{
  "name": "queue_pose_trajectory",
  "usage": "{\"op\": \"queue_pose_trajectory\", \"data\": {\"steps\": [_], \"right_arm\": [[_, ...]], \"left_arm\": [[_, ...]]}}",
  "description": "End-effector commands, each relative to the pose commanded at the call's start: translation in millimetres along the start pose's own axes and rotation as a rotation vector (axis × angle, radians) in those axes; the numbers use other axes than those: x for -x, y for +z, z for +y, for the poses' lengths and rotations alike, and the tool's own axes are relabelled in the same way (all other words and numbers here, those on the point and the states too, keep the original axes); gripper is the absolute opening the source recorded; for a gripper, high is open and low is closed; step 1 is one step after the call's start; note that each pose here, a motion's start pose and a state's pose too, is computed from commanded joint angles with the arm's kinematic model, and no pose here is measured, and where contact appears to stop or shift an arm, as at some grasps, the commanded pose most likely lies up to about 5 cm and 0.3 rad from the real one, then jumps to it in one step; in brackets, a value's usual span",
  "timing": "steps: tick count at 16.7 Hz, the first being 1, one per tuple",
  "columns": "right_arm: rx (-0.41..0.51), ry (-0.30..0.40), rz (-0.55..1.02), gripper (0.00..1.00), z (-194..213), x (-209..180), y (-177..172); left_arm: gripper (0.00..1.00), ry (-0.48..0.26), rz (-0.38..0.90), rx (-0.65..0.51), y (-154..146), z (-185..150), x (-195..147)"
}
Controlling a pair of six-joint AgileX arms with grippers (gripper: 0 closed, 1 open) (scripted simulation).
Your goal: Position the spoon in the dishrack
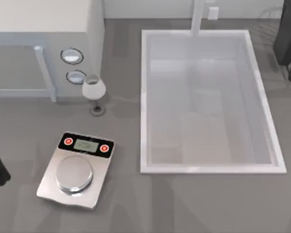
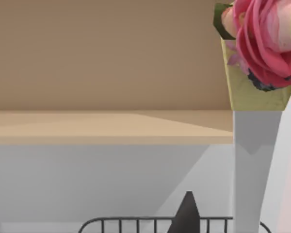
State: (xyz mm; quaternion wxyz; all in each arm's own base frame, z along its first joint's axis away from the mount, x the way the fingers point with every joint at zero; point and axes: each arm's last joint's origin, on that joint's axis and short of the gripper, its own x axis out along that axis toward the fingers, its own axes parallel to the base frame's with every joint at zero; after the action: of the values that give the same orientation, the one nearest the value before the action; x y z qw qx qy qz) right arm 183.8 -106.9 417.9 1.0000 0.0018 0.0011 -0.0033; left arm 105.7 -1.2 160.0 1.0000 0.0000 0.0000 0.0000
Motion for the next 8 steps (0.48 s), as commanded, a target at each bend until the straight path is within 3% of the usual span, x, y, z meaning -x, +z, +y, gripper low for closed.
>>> {"op": "queue_pose_trajectory", "data": {"steps": [4, 8], "right_arm": [[-0.006, 0.005, 0.010, 0.00, -16, -45, -22], [0.004, 0.003, 0.000, 0.00, -32, -112, -71]], "left_arm": [[1.00, 0.000, 0.000, 0.000, 0, 0, 0], [1.00, 0.000, 0.000, 0.000, 0, 0, 0]]}}
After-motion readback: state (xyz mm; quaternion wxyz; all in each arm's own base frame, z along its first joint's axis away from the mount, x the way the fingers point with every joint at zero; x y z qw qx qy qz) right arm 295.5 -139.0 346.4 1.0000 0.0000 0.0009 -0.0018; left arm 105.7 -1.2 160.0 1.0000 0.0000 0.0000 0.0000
